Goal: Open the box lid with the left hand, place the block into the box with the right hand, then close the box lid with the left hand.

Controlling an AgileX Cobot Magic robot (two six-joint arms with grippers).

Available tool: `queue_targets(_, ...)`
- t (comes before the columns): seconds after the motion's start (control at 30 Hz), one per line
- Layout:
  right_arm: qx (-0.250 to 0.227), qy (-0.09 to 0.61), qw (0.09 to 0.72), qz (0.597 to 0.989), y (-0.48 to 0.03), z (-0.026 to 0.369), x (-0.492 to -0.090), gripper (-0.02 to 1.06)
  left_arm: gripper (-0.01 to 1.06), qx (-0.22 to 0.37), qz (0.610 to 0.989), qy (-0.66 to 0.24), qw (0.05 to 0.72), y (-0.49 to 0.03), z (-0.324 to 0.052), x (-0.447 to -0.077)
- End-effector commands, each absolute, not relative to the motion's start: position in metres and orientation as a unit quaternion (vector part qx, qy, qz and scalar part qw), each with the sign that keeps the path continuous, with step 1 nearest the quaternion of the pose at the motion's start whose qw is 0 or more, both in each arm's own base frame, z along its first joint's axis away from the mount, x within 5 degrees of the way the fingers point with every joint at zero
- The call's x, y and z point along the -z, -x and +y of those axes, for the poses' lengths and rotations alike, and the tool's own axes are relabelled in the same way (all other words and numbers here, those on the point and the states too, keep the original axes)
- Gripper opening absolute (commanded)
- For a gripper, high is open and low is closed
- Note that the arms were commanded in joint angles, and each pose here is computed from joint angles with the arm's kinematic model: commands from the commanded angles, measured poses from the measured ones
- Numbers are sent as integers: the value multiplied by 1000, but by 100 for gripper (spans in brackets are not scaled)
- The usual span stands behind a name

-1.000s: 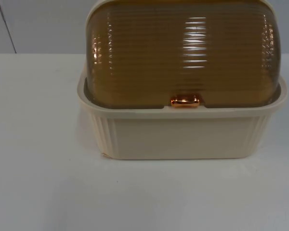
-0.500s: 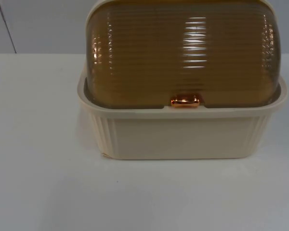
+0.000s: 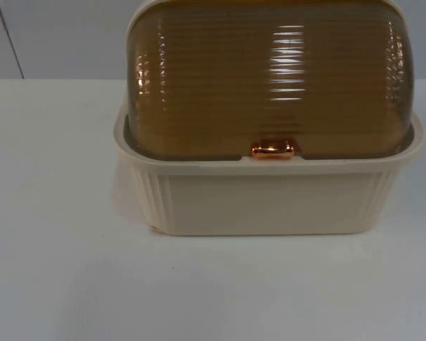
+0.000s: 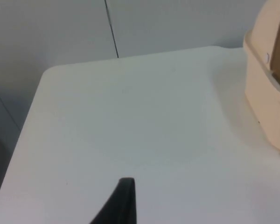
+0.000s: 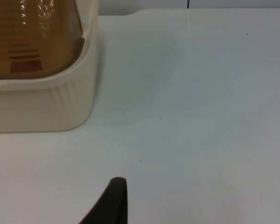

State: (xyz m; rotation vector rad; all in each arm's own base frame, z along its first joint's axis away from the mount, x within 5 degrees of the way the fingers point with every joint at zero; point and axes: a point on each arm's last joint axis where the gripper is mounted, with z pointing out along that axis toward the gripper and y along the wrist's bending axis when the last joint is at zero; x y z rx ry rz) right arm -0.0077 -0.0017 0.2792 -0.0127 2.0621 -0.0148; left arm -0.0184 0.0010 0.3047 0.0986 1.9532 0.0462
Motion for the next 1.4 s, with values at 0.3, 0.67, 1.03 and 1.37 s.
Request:
queue_targets(0.3,8,10,520,854,7,-1,-280,105,105,2,817,-38,575,17,-1,-307)
queue_targets(0.67,8,10,520,854,7,-1,-280,105,105,-21,831,-37,555,13,2,-297)
queue_targets(1.03,8,10,520,854,7,-1,-280,105,105,-12,858,-39,512,5,1,-274)
queue_targets(1.37,9,10,520,854,7,-2,-280,105,105,-6,858,-29,512,5,1,-274)
